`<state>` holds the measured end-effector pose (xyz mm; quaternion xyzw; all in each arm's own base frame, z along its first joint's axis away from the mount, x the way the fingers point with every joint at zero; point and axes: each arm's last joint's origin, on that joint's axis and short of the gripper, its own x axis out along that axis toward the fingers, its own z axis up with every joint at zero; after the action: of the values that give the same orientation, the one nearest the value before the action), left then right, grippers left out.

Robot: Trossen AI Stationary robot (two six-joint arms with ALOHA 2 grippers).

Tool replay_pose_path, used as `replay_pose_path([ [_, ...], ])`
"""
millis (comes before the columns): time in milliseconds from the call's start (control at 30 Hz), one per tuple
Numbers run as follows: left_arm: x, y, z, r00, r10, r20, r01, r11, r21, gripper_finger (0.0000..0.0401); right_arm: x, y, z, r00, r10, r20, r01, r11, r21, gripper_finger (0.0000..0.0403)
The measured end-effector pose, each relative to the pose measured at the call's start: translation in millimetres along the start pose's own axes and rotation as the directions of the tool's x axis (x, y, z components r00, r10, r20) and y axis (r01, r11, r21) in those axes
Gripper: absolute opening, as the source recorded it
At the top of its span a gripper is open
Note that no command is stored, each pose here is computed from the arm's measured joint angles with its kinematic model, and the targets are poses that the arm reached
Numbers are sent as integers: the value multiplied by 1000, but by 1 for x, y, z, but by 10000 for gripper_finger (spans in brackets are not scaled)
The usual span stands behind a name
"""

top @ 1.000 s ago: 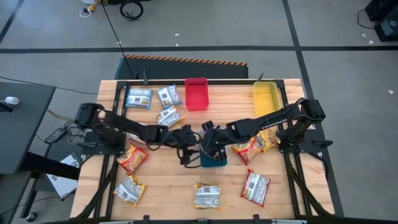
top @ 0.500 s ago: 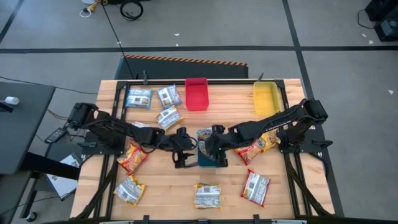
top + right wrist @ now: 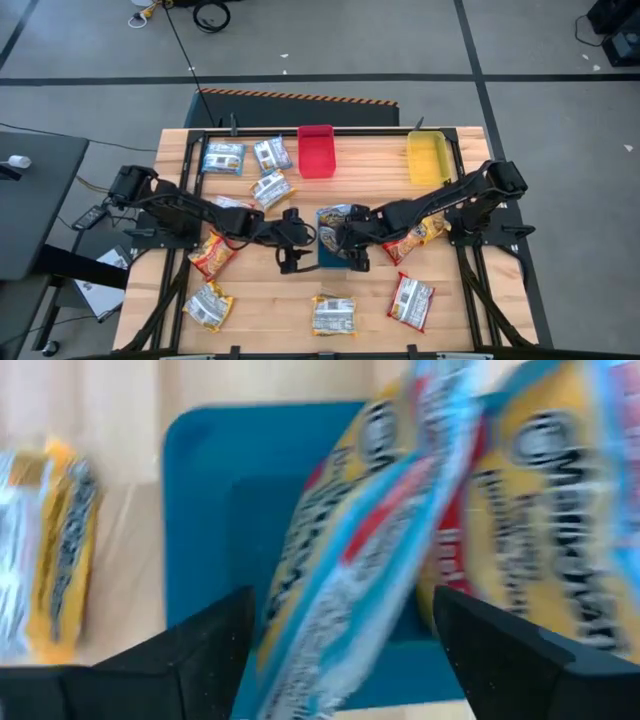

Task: Sort Maruchan noodles
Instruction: Put the blue noodle pack into the blue bin

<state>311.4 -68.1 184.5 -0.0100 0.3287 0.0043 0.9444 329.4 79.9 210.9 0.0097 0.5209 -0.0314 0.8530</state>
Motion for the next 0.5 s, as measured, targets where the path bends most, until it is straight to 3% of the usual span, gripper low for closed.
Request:
replay_pose_path([
  [133, -1, -3, 0, 1000, -7, 1, 7, 1000, -24, 196, 5, 1, -3, 1000, 23, 13, -21, 989, -144, 289],
  [300, 0, -2, -3, 1000, -5, -5, 5, 1000, -25, 196, 9, -3, -6, 999, -45, 30, 52, 941, -333, 231],
  [500, 2, 14, -12, 993, 49, -109, -52, 998, -24, 196, 11, -11, -5, 998, -55, 29, 62, 917, -394, 149],
])
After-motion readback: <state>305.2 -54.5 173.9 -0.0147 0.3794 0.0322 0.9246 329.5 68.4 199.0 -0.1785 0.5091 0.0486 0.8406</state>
